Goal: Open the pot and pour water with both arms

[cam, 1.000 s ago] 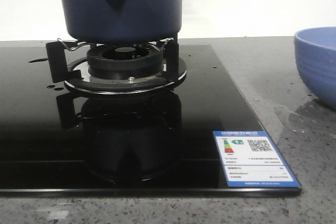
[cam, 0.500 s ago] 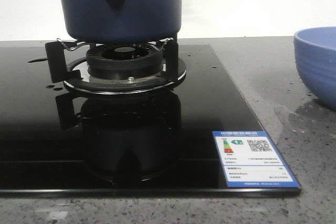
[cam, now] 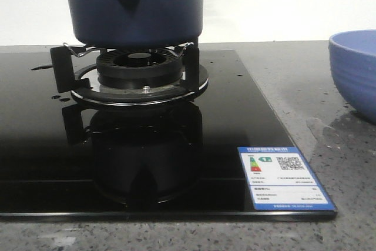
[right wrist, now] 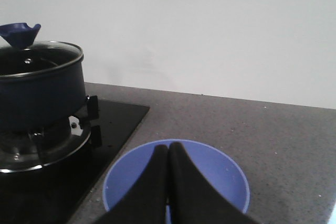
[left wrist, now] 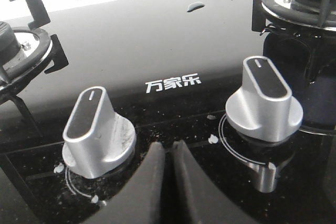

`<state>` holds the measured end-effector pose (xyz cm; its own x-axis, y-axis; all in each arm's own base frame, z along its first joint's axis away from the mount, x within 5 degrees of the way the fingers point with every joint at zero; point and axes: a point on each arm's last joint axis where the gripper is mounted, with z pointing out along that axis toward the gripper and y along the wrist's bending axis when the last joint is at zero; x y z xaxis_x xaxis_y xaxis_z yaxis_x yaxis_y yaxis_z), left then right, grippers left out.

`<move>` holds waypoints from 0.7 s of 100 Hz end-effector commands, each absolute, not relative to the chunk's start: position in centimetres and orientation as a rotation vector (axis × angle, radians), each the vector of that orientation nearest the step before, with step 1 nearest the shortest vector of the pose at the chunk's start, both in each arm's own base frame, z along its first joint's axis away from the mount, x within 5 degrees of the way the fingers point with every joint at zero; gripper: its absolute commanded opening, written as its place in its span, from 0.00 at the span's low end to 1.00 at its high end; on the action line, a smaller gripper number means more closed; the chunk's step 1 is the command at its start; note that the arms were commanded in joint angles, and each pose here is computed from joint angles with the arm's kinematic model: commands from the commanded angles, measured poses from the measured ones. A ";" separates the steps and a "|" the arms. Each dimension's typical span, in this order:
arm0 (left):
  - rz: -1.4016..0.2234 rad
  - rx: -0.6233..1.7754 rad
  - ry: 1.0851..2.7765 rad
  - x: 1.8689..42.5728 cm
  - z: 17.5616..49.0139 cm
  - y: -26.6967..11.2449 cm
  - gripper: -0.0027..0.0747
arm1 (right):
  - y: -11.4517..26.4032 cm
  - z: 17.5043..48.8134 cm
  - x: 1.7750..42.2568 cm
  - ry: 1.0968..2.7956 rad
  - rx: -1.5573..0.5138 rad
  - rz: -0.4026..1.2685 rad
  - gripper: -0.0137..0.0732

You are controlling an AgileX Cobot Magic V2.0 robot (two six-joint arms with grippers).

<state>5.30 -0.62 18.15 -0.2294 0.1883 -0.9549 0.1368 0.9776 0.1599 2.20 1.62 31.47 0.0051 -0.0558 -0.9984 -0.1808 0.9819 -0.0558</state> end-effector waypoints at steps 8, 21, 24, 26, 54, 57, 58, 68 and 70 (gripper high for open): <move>0.042 0.219 1.785 5.3 17.6 -0.6 0.01 | 0.5 31.2 3.1 1.505 -0.039 0.010 0.09; 0.042 0.219 1.785 5.3 17.6 -0.6 0.01 | -0.6 28.9 4.2 1.512 0.056 -0.144 0.09; 0.042 0.219 1.785 5.3 17.6 -0.6 0.01 | -0.8 27.8 4.6 1.525 0.089 -0.157 0.09; 0.042 0.219 1.785 5.3 17.6 -0.6 0.01 | -0.9 27.5 4.7 1.524 0.111 -0.160 0.09; 0.042 0.219 1.785 5.3 17.6 -0.6 0.01 | -1.6 20.2 5.8 1.574 0.205 -0.210 0.09; 0.042 0.219 1.785 5.3 17.6 -0.6 0.01 | -1.6 19.5 5.7 1.578 0.206 -0.210 0.09; 0.042 0.219 1.785 5.3 17.6 -0.6 0.01 | -1.6 19.5 5.7 1.583 0.208 -0.210 0.09; 0.042 0.219 1.785 5.3 17.6 -0.6 0.01 | -1.6 18.7 5.3 1.656 0.229 -0.218 0.09; 0.042 0.219 1.785 5.3 17.6 -0.6 0.01 | -1.6 18.6 5.3 1.670 0.232 -0.219 0.09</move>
<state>5.30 -0.61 18.15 -0.2294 0.1897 -0.9547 0.1367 0.9774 0.1614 5.33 -1.60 19.22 -0.1149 0.0369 -0.9927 0.2734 0.9619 0.0041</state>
